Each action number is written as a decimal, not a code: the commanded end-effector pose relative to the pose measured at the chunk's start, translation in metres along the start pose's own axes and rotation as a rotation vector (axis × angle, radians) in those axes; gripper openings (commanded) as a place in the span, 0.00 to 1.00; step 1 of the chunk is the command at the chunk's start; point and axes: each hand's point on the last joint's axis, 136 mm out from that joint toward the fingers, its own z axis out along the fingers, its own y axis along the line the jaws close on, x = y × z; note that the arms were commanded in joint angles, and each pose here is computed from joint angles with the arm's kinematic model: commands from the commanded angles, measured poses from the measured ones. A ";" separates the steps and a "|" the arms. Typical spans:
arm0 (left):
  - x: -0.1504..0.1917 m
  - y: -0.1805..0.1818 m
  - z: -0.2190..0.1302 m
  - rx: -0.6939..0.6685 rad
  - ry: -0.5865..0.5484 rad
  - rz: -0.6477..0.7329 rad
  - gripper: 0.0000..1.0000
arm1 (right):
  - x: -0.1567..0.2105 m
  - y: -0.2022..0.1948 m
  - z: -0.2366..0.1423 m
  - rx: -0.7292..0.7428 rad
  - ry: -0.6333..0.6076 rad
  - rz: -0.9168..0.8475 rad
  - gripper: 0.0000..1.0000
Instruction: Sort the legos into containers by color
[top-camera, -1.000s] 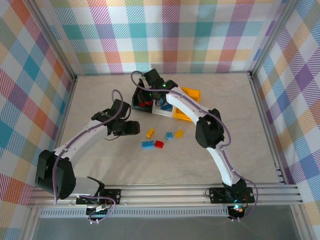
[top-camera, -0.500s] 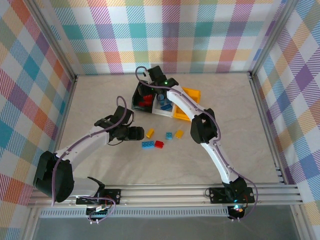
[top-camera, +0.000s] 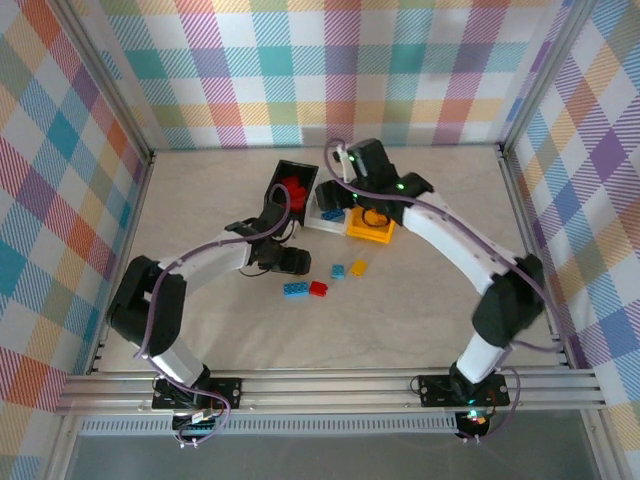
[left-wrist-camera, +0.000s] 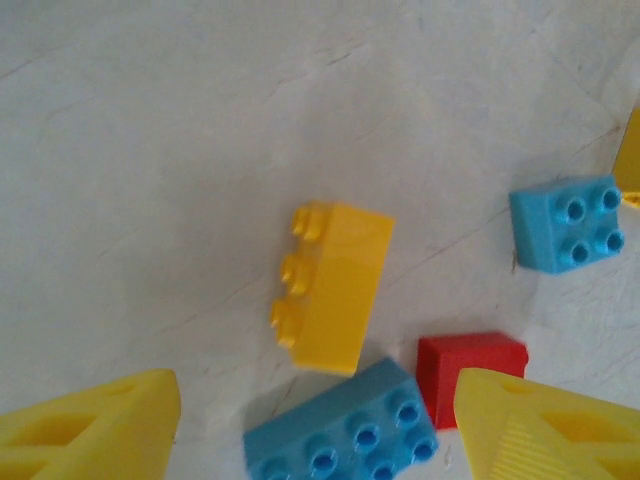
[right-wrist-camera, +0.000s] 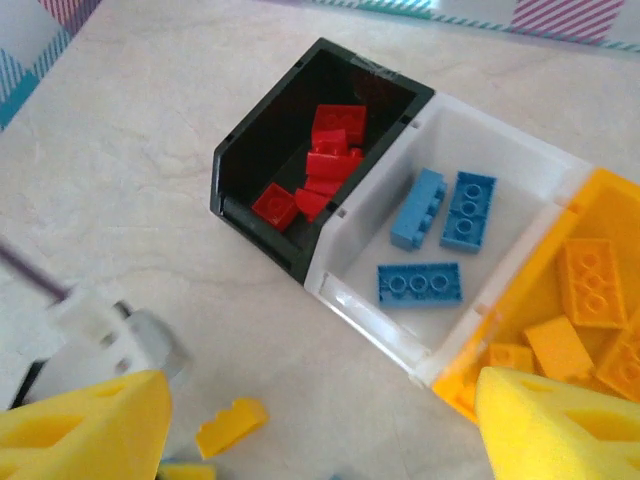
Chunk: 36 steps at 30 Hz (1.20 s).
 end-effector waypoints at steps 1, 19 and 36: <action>-0.011 -0.007 0.011 -0.006 0.004 0.053 0.72 | 0.040 -0.013 -0.001 0.033 0.073 0.045 0.80; -0.010 0.004 0.046 -0.081 0.090 0.051 0.23 | 0.083 -0.031 -0.037 0.048 0.075 0.105 0.79; -0.164 -0.117 -0.012 0.187 -0.241 0.061 0.22 | 0.181 -0.087 -0.081 0.194 0.168 0.362 0.81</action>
